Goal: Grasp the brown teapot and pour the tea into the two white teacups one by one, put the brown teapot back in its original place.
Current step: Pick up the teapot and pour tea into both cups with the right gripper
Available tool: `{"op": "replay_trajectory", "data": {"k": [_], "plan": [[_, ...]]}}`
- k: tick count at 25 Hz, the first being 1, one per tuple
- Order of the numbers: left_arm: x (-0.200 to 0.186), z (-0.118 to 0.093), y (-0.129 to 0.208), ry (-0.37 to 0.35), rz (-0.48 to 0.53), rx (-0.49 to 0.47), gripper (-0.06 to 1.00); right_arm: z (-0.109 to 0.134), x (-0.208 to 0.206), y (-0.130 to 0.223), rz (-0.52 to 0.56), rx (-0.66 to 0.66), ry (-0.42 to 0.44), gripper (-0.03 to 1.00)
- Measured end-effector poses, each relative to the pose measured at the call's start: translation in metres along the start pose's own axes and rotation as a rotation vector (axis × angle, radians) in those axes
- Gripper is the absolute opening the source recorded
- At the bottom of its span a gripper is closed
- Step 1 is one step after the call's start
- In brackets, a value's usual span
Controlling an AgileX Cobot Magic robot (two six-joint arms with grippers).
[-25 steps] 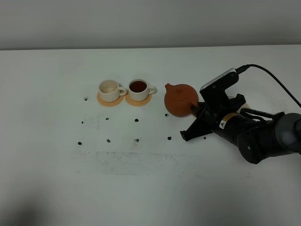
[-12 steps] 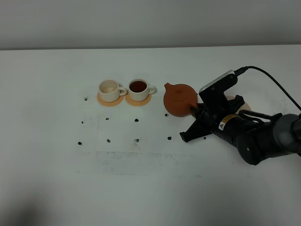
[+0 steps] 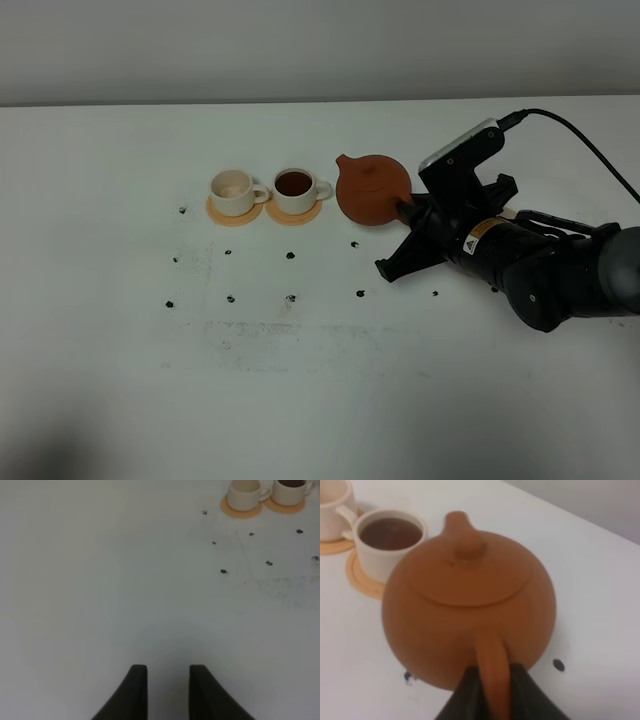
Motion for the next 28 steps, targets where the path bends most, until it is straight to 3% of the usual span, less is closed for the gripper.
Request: {"op": "replay_trajectory", "data": {"k": [17, 28], "plan": [[0.0, 0.0, 0.0, 0.0, 0.0, 0.0, 0.22, 0.034, 0.019, -0.085, -0.039, -0.167, -0.088, 0.09], [0.0, 0.0, 0.0, 0.0, -0.001, 0.0, 0.22, 0.065, 0.047, -0.089, 0.038, -0.335, -0.14, 0.09]]}}
Point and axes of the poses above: a point on each arm's last joint axis where the gripper is mounted, x pointing out along that axis toward the gripper, z along the wrist's bending axis when the last joint is at zero, y = z × x, the point moved 10 cm from there along x, pointing out along that axis toward the gripper, and after that the axes turned 5 degrees about x, right-handed, at the moved point
